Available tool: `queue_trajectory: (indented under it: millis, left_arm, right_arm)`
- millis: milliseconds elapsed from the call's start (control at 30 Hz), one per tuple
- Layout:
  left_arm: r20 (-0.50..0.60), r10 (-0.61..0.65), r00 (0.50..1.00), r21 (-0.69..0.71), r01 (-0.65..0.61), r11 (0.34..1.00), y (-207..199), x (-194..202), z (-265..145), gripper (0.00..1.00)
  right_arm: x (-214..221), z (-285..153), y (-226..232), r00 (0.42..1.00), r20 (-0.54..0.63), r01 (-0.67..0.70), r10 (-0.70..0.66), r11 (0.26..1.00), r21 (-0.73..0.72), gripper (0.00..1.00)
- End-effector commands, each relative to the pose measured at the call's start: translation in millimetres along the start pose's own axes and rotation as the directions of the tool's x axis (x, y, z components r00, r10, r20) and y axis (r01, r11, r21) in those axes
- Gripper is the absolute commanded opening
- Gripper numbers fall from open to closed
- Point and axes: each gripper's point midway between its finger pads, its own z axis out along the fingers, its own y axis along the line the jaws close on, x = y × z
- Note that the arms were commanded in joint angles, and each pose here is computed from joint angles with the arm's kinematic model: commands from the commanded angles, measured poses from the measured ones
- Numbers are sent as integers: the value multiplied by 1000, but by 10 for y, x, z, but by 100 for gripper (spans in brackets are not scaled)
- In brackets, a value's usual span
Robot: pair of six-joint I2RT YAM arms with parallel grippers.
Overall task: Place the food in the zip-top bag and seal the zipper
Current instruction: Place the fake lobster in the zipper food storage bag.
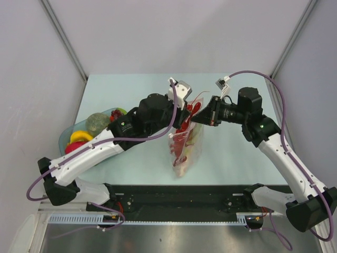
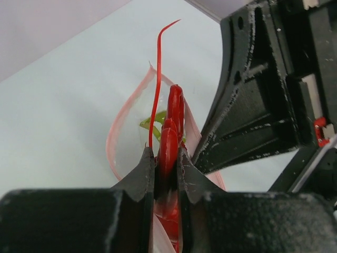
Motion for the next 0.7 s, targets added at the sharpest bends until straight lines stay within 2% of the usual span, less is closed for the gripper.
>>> queue_trajectory:
  millis: [0,67,100,367,667]
  left_arm:
    - [7,-13,1000,98,12,995,-154,-39,-183,0]
    - [-28,-13,1000,125,17,992,-207,37,-173,0]
    - [-75,-14,997,117,23,993,-196,149,-162,0]
    - [-248,-14,969,84,35,996,-176,712,-17,0]
    - [-376,-30,926,61,57,997,-40,890,45,0]
  right_arm:
    - [-90,-62,171,996,48,71,-69,996,-48,0]
    - [-86,-62,170,996,49,74,-71,996,-51,0]
    - [-87,-60,168,996,50,76,-74,996,-51,0]
    - [-206,-75,350,989,81,130,-122,986,-106,0]
    - [-293,-148,646,966,123,245,-228,958,-148,0]
